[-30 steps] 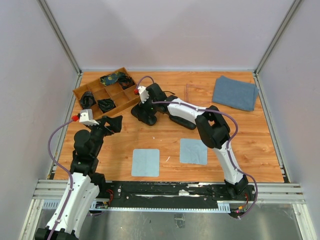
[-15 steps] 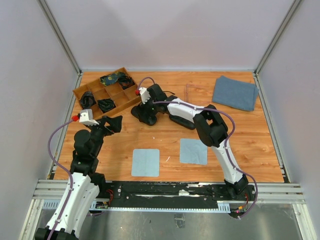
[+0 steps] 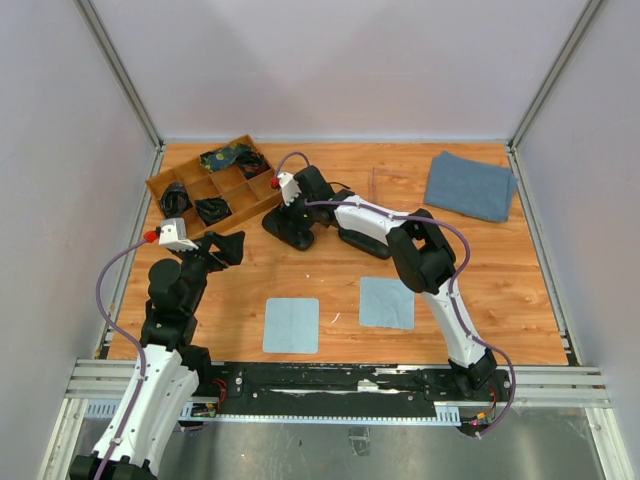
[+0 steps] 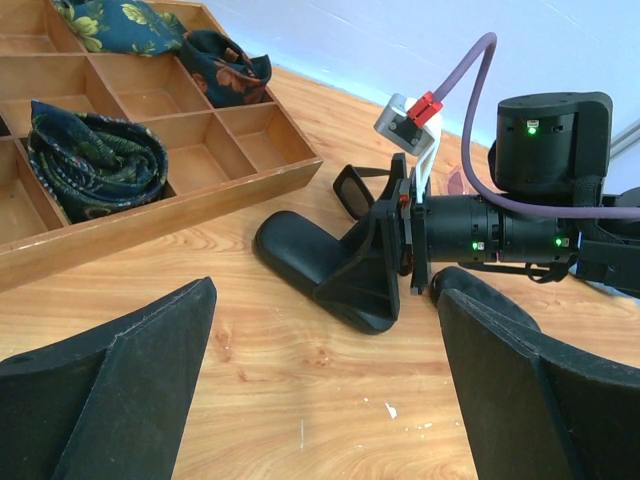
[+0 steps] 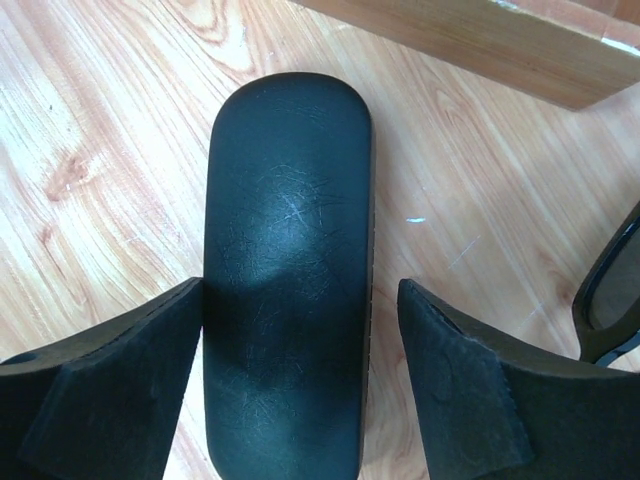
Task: Organize the sunglasses
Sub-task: Pick up the sunglasses case from the center of the board.
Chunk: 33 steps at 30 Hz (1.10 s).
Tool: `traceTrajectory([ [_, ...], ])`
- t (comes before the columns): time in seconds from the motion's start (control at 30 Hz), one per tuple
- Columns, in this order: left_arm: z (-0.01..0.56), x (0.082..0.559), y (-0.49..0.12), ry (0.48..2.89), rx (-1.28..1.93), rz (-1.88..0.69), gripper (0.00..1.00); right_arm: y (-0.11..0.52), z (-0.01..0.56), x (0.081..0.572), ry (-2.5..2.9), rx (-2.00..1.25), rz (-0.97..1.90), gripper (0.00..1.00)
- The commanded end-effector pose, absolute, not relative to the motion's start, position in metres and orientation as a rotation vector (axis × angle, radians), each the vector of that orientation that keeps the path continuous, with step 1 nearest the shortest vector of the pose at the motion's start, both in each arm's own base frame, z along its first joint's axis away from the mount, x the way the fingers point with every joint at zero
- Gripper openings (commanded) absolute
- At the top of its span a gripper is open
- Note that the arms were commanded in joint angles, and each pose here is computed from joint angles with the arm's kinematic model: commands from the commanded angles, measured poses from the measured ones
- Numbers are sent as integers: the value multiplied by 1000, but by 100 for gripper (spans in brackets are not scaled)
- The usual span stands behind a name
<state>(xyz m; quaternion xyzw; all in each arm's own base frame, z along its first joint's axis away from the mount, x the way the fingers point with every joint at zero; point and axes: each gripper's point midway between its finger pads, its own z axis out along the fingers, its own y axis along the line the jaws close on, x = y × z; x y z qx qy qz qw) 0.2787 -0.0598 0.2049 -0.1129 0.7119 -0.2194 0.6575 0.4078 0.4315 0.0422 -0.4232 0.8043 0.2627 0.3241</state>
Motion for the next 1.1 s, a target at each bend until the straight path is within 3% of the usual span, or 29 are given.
traceTrajectory([
  [0.0,222,281,-56,1565,-244,-479,100,433,40,408,2130,-1082,711,76],
  [0.43,224,278,-57,1560,-245,-490,100,413,36,398,2272,-812,577,47],
  [0.77,225,272,-60,1555,-242,-519,100,402,35,375,2306,-705,519,46],
  [1.07,222,271,-64,1566,-239,-539,100,405,43,371,2282,-734,551,29],
])
